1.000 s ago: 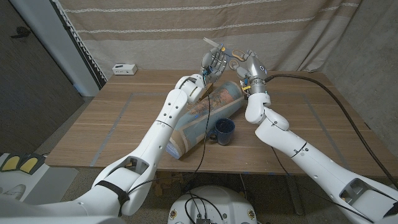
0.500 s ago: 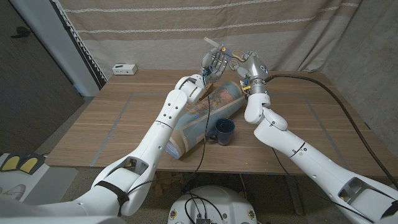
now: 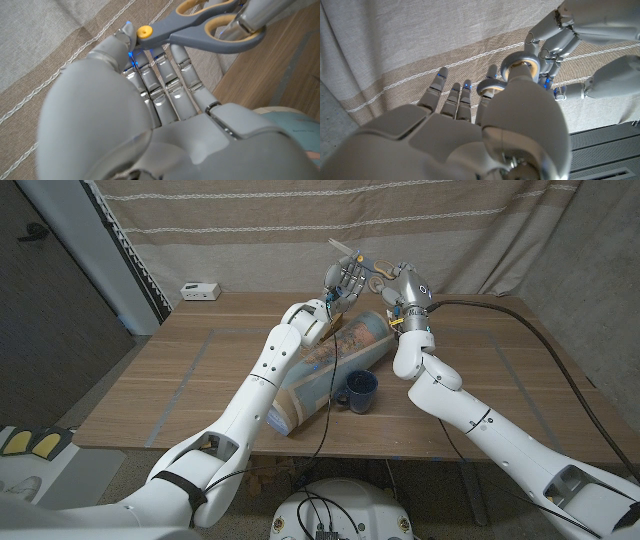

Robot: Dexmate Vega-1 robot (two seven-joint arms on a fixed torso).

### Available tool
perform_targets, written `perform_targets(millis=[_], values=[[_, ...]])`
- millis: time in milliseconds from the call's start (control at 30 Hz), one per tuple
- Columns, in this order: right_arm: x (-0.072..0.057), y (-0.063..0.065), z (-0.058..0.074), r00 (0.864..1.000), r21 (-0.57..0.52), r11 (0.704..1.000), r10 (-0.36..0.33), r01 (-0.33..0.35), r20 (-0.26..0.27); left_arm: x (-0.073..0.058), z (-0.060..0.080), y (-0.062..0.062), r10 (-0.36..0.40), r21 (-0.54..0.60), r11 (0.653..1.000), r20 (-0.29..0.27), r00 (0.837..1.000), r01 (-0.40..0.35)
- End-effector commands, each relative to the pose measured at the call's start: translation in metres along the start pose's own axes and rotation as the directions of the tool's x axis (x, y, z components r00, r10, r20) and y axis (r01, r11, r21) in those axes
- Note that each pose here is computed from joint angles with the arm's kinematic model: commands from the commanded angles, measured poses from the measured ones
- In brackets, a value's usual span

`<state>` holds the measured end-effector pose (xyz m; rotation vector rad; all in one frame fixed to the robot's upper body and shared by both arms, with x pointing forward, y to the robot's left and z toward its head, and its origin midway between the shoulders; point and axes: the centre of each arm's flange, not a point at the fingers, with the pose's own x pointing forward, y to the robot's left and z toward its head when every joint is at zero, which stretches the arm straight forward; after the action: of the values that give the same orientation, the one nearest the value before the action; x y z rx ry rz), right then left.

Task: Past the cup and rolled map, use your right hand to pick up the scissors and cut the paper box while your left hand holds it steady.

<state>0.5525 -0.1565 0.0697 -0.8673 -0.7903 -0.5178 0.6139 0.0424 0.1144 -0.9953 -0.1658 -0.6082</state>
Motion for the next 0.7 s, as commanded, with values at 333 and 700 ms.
perform_targets(millis=[333,700], values=[[0.0018,-0.0008,-0.0053,1.000,0.028,0.999,-0.020,0.020,-0.001,-0.0009,-0.0014,-0.0023,-0.013,-0.007,1.000,-0.005,1.000,0.013],[0.0023,-0.0023,-0.0085,1.000,0.030,0.999,-0.012,0.012,-0.004,-0.0008,-0.0031,0.0002,-0.004,0.004,1.000,-0.005,1.000,0.004]])
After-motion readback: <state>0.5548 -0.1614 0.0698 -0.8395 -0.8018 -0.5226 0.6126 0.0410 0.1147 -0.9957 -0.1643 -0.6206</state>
